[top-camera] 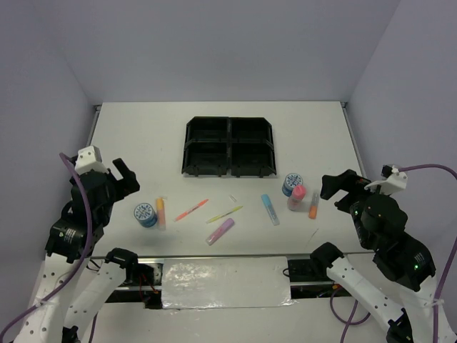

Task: Sort the stationery into containers
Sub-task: Pick up the pen from the center of the board.

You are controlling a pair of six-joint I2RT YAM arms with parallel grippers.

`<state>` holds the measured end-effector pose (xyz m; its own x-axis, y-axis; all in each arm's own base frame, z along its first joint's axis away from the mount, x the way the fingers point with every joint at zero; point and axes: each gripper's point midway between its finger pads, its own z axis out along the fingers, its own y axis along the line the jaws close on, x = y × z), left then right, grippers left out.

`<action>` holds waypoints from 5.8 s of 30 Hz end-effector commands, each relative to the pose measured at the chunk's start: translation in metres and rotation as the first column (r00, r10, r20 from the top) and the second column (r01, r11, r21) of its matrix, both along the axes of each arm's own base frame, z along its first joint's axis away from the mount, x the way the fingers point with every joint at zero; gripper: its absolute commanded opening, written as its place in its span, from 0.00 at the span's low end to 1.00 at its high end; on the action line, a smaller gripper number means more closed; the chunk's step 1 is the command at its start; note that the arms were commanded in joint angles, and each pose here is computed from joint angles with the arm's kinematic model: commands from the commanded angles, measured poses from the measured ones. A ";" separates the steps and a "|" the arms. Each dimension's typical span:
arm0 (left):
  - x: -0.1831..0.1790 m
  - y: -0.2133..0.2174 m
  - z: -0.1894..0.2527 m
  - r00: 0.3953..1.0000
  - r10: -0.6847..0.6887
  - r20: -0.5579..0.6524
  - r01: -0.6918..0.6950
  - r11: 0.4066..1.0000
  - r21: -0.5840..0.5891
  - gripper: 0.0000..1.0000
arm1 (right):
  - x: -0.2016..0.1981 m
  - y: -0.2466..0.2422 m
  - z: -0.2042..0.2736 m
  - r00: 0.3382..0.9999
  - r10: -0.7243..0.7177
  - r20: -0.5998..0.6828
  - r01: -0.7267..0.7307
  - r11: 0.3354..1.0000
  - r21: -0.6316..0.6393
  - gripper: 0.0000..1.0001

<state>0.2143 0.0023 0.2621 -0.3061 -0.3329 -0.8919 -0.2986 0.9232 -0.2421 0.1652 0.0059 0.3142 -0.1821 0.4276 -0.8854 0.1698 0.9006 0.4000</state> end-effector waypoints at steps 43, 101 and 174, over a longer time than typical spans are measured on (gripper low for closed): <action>0.014 -0.016 -0.008 0.997 -0.072 -0.028 0.072 0.997 0.001 0.99 | 0.076 0.308 -0.218 0.807 -0.076 -0.586 0.201 0.968 0.152 0.85; 0.009 -0.022 -0.006 0.996 -0.090 -0.021 0.090 0.996 0.003 0.99 | 0.043 0.298 -0.315 0.662 -0.205 -0.721 0.271 0.962 -0.024 0.47; 0.080 -0.107 -0.116 0.824 0.289 -0.487 -0.407 0.900 -0.155 0.91 | 0.025 0.239 -0.052 0.910 0.386 -0.150 -0.375 0.922 0.100 0.00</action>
